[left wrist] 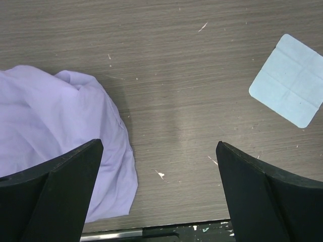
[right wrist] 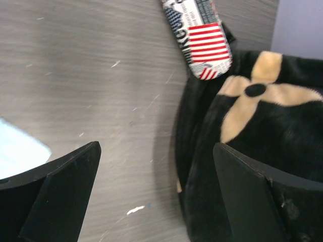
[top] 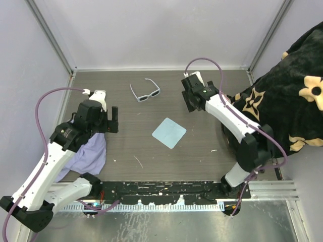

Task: Organize the sunglasses
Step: Pick up the sunglasses case from the center of the board.

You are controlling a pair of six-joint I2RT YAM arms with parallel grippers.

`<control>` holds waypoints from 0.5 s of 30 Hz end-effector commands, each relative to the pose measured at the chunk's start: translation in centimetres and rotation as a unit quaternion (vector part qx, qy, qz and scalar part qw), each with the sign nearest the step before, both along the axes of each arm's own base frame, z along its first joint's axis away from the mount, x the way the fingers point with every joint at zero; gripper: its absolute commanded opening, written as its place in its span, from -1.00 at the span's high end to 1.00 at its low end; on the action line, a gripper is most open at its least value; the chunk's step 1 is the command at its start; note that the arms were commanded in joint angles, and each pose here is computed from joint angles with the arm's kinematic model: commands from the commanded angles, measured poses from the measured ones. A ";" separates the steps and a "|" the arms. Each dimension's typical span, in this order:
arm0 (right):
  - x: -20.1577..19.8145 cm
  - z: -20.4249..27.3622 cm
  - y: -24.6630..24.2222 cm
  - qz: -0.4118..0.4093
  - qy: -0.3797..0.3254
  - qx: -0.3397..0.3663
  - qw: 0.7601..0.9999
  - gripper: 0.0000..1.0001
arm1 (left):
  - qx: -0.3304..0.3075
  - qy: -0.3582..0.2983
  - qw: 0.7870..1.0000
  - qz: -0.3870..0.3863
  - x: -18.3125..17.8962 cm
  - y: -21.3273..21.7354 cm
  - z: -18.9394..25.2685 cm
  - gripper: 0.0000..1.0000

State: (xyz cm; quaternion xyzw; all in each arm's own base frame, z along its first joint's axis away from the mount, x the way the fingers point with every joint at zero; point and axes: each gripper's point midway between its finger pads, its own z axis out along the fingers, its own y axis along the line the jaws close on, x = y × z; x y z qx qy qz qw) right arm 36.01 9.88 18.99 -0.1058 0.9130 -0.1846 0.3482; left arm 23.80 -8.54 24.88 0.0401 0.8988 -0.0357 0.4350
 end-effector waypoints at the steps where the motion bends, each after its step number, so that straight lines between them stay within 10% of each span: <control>1: 5.2 1.6 -3.8 0.003 -0.026 -0.064 0.998 -1.00 | -0.021 -0.024 0.999 0.003 0.2 -0.3 0.3 -0.96; 15: 15.0 -4.8 -7.5 0.056 0.052 -0.155 0.985 -1.00 | 0.002 -0.023 1.000 0.009 0.0 0.6 -2.4 -0.96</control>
